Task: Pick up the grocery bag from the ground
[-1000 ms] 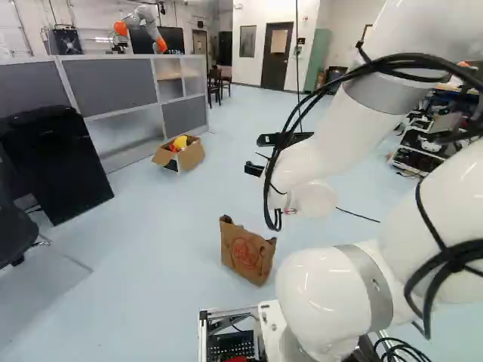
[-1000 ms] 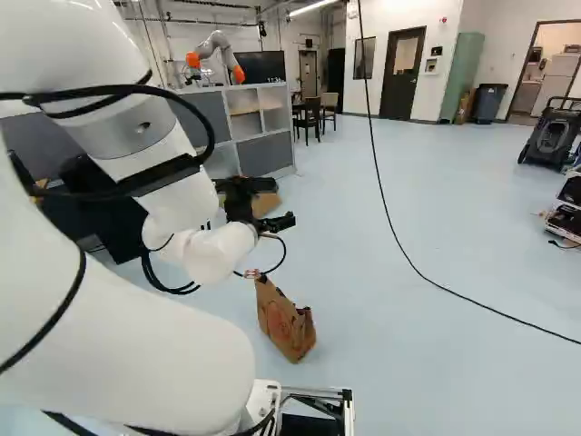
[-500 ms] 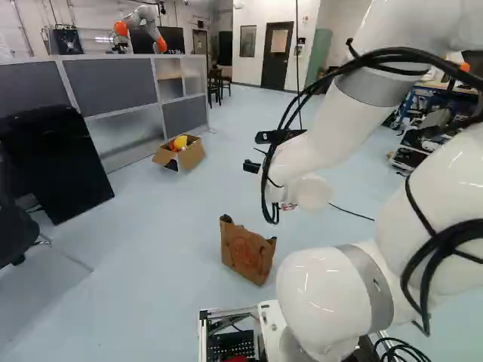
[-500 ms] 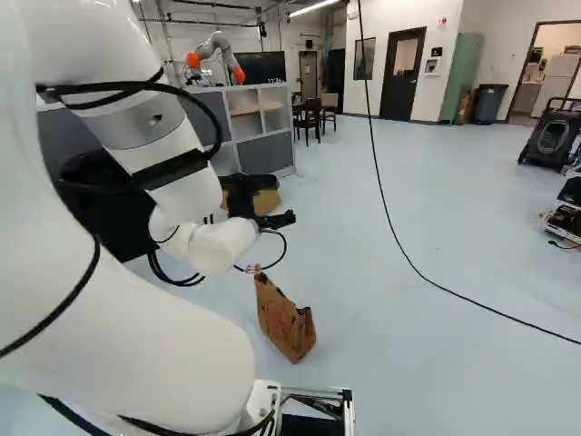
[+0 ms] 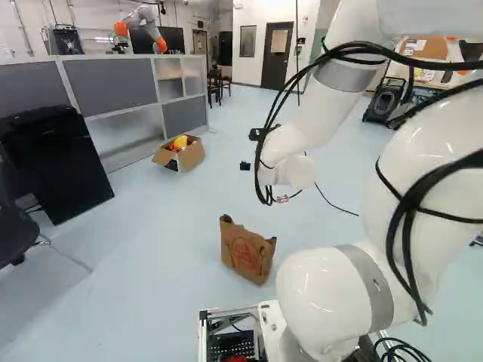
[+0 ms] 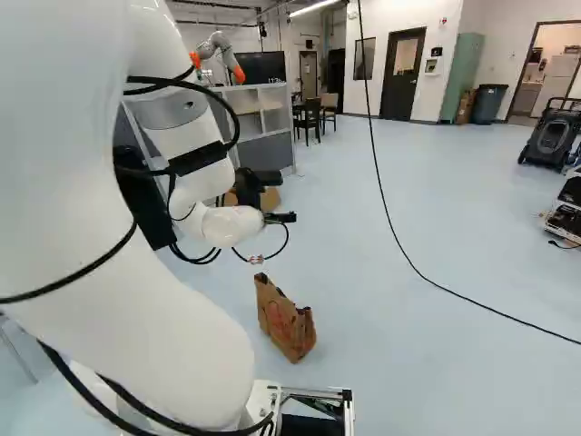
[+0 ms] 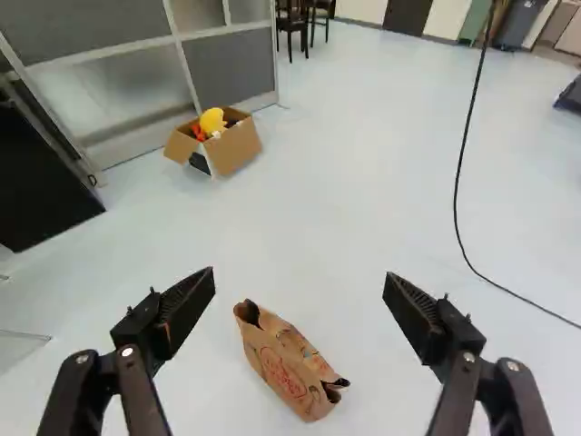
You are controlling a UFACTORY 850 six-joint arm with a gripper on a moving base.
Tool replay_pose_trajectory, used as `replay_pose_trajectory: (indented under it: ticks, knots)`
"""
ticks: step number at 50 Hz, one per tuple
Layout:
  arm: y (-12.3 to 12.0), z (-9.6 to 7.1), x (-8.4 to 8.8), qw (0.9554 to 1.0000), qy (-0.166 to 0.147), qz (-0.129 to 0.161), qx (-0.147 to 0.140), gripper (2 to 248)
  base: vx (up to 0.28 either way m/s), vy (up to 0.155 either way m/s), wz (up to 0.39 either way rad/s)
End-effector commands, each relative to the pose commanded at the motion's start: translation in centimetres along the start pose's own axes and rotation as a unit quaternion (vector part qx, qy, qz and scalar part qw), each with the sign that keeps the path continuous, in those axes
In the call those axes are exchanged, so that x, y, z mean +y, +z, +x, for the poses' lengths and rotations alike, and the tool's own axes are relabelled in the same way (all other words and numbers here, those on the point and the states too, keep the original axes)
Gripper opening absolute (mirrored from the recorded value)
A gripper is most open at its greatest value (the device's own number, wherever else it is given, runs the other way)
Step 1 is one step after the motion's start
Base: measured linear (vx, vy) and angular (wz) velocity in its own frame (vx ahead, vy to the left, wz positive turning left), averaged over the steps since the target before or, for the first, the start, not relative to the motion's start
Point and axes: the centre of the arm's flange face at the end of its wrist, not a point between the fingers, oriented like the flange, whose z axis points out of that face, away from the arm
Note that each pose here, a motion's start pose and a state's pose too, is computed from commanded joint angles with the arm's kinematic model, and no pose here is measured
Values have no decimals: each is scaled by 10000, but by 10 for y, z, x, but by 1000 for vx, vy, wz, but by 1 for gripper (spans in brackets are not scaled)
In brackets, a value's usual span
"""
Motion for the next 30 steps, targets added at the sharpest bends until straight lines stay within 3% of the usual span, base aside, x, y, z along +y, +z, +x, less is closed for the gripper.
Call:
replay_pose_trajectory:
  ticks: [16, 30]
  knots:
    - [43, 13, 0, 9975, -3, 4, -700, 247, 0, 0, 0]
    - [73, 19, 0, 9907, 1, -1, -1360, 247, 0, 0, 0]
